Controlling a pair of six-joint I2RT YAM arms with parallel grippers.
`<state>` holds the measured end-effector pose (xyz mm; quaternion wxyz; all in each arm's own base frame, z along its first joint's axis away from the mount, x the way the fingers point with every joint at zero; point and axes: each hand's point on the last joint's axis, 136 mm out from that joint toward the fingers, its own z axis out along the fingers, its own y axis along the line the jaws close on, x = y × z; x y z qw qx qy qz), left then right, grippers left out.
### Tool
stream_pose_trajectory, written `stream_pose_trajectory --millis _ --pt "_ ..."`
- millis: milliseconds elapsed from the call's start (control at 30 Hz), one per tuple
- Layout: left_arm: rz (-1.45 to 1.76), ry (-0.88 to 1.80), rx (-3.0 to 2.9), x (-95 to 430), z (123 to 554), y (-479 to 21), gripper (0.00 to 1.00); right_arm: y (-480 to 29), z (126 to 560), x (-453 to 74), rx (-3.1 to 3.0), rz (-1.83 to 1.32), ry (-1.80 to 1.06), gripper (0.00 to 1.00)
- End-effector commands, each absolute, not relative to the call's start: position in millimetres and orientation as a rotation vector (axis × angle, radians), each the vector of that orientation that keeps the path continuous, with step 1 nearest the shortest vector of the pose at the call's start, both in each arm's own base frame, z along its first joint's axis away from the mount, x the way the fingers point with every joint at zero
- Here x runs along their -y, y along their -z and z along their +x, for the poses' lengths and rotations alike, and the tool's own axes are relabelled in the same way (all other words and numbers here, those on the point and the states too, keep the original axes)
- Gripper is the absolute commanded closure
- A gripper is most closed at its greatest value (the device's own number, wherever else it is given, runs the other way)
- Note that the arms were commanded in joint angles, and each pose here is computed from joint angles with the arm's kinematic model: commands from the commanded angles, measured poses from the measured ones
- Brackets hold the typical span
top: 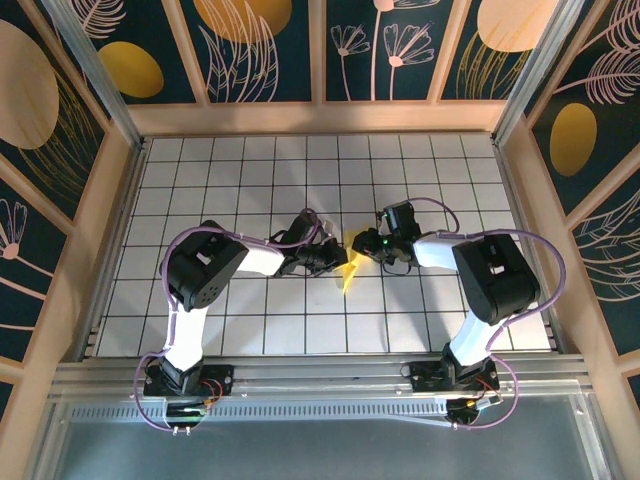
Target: Fold a paper plane with a square sheet of paper (fold left side to right side)
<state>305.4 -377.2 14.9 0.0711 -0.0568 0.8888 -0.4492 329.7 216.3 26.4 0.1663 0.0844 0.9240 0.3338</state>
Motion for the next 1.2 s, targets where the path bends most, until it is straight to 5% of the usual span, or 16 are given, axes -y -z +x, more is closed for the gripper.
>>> stream_pose_trajectory --millis 0,433,667,1167 --pt "-0.280 1.081 -2.823 345 297 48 0.99 -32 324 -215 -2.647 0.228 -0.917 0.65" --pt "-0.265 1.104 -2.805 353 304 42 0.99 -55 327 -197 -2.598 0.237 -0.893 0.66" --pt "-0.266 1.100 -2.810 352 304 44 0.99 -59 332 -212 -2.585 0.196 -0.971 0.93" --pt "-0.258 1.101 -2.824 354 303 47 0.99 -34 336 -216 -2.642 0.201 -0.934 0.97"
